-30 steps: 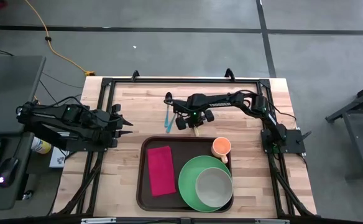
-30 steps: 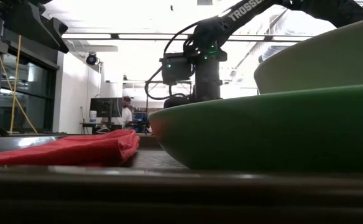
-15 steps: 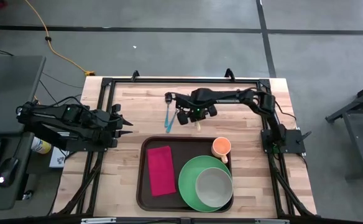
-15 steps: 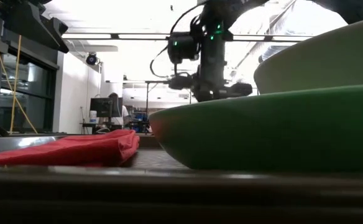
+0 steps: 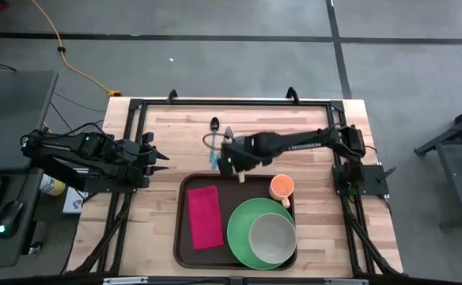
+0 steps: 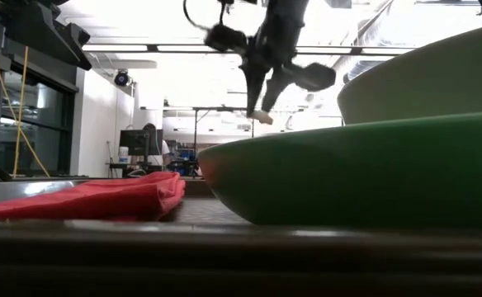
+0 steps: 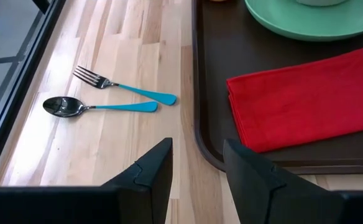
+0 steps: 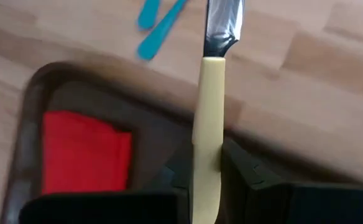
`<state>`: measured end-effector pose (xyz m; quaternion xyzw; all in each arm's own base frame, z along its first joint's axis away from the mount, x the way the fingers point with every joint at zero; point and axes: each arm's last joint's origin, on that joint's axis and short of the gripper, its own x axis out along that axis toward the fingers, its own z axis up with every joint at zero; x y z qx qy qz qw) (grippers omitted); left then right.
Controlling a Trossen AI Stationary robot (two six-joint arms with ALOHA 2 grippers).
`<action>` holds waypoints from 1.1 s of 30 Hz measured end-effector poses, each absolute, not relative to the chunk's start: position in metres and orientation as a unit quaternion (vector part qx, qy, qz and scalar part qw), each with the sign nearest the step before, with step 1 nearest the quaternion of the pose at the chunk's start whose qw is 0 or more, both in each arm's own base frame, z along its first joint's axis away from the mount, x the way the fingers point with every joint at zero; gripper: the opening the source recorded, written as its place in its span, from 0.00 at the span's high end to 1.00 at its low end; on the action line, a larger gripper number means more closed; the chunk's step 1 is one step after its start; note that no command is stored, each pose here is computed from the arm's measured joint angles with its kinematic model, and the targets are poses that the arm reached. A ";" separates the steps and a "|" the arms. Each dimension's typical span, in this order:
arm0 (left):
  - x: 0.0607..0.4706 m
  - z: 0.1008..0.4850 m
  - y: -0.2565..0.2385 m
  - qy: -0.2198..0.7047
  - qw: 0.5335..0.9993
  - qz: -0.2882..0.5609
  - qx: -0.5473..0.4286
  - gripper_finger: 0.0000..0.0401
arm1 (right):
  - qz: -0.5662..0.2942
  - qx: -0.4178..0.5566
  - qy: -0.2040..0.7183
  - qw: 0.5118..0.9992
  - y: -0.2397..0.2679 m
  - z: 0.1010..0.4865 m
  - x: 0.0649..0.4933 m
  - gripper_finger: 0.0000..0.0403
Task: Set up tray
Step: Put the yellow knife on top of the red napkin
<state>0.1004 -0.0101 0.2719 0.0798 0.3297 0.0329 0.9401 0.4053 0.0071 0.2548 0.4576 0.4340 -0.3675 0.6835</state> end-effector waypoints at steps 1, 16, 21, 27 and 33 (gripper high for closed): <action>0.100 0.272 -0.010 0.329 0.940 0.033 0.080 0.57 | -0.364 0.461 0.427 0.688 0.017 0.256 0.407 0.93; 0.102 0.274 -0.010 0.319 0.944 0.033 0.078 0.57 | -0.305 0.529 0.320 0.724 0.121 0.257 0.416 0.93; 0.102 0.274 -0.010 0.320 0.944 0.033 0.078 0.57 | -0.274 0.537 0.292 0.743 0.135 0.256 0.430 0.93; 0.102 0.274 -0.010 0.320 0.944 0.032 0.078 0.57 | -0.272 0.498 0.321 0.758 0.143 0.279 0.454 0.93; 0.102 0.274 -0.010 0.319 0.944 0.032 0.077 0.57 | -0.296 0.497 0.385 0.719 0.157 0.276 0.469 0.93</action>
